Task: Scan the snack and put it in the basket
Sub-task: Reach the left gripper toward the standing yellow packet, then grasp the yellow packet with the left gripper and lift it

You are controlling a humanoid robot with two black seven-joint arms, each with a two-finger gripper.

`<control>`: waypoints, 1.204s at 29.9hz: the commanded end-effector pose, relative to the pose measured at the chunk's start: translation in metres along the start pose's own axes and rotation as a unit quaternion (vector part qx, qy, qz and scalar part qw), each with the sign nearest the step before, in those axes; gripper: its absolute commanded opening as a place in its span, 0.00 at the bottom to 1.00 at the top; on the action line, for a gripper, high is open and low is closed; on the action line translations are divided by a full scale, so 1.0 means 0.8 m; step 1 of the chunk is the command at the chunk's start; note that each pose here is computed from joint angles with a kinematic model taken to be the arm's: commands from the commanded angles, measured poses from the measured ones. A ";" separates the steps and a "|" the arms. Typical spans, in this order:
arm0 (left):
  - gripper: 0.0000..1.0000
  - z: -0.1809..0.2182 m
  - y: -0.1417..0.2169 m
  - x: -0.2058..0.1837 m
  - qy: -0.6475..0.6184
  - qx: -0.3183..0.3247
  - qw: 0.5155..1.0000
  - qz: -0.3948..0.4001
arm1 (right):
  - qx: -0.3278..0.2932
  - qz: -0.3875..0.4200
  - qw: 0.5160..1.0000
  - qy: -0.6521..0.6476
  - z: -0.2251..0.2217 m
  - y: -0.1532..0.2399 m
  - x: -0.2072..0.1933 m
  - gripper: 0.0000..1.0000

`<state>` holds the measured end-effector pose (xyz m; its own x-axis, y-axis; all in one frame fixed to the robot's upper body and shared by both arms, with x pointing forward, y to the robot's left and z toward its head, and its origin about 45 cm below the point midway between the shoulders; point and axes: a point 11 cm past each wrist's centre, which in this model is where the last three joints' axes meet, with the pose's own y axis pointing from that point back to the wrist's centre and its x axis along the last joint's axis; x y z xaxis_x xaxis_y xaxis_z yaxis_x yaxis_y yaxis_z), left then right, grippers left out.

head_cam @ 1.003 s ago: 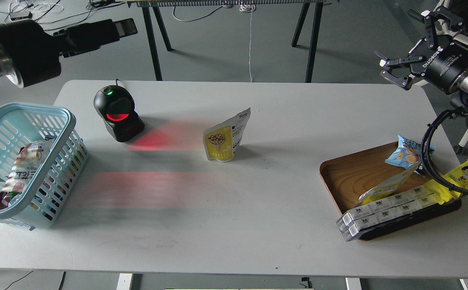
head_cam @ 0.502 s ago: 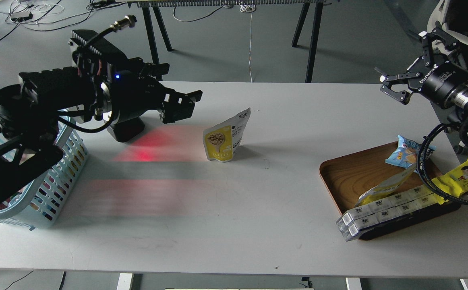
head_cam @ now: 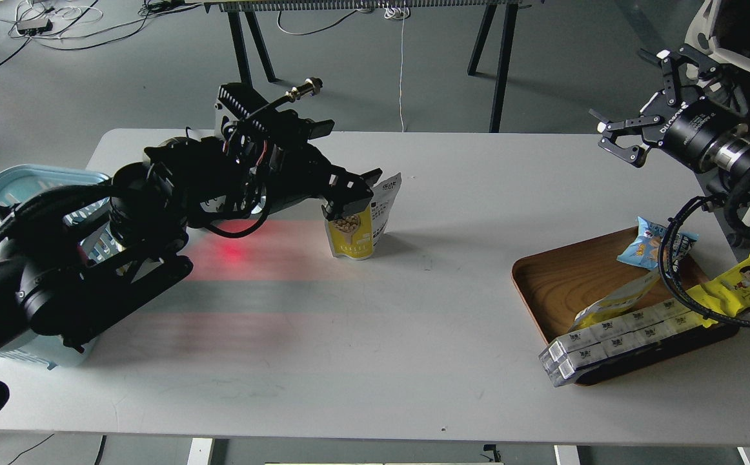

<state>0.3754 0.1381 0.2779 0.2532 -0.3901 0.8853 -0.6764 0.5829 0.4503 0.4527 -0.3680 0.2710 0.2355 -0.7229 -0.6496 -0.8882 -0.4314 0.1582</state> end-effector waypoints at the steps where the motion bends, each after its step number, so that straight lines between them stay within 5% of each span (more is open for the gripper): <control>1: 0.99 0.016 -0.010 -0.009 0.000 -0.015 1.000 -0.011 | -0.001 0.003 1.000 -0.001 0.000 -0.001 0.000 0.97; 17: 0.92 0.020 -0.053 -0.050 0.039 -0.007 0.997 -0.059 | -0.003 0.005 1.000 -0.003 0.004 -0.005 -0.002 0.97; 19: 0.84 0.017 -0.054 -0.053 0.040 -0.004 0.997 -0.063 | -0.003 0.005 1.000 -0.003 0.004 -0.005 -0.002 0.97; 25: 0.34 0.014 -0.054 -0.057 0.042 -0.003 0.997 -0.067 | -0.002 0.004 1.000 -0.003 0.004 -0.005 -0.002 0.97; 27: 0.28 0.011 -0.054 -0.059 0.042 -0.002 0.997 -0.069 | -0.002 0.004 1.000 -0.003 0.004 -0.005 -0.002 0.97; 29: 0.00 0.009 -0.053 -0.062 0.043 0.000 0.996 -0.072 | -0.002 0.004 1.000 -0.003 0.004 -0.005 -0.002 0.97; 36: 0.00 0.010 -0.052 -0.069 0.040 0.000 0.996 -0.079 | -0.001 0.003 1.000 -0.002 0.002 -0.006 -0.004 0.97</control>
<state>0.3857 0.1295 0.2119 0.4091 -0.4125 0.8139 -0.6273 0.5207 0.5792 0.4552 -0.3631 0.2702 0.2269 -0.7236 -0.6518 -0.8886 -0.4278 0.1656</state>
